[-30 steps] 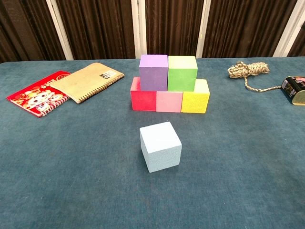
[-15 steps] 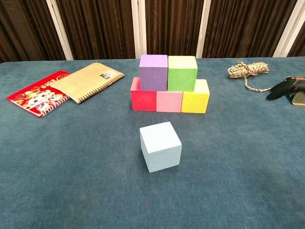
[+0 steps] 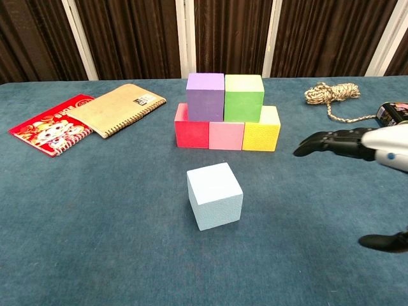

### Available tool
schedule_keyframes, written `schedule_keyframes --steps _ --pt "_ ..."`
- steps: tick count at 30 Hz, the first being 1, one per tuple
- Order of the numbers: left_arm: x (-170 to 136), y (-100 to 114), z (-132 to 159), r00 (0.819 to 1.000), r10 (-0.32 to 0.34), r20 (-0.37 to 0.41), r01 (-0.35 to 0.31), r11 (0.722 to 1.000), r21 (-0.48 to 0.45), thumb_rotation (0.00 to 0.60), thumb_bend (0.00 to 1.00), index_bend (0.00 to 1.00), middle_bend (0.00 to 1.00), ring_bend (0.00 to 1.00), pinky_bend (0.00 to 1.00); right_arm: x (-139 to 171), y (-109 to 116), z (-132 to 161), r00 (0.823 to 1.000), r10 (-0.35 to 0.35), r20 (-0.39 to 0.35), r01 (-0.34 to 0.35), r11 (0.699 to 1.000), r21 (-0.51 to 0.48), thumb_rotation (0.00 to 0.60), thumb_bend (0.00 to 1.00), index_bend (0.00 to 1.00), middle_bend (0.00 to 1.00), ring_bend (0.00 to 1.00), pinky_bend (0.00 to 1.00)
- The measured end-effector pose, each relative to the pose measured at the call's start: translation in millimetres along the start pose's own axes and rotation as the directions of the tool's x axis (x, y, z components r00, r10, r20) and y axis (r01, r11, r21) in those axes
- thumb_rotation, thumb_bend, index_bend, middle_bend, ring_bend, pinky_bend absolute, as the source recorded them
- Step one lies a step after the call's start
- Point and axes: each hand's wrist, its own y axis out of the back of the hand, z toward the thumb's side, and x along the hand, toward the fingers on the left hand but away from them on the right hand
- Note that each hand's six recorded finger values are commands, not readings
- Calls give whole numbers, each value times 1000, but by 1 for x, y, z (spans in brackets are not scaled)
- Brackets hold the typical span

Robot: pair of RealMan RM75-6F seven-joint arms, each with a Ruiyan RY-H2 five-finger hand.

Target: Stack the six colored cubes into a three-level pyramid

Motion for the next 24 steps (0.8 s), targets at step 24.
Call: schedule_keyframes --steps 24 --pt "5 -3 -3 1000 9 -14 -9 1000 18 600 313 69 104 0 0 -97 11 99 997 63 -34 -60 996 73 600 244 71 28 0 0"
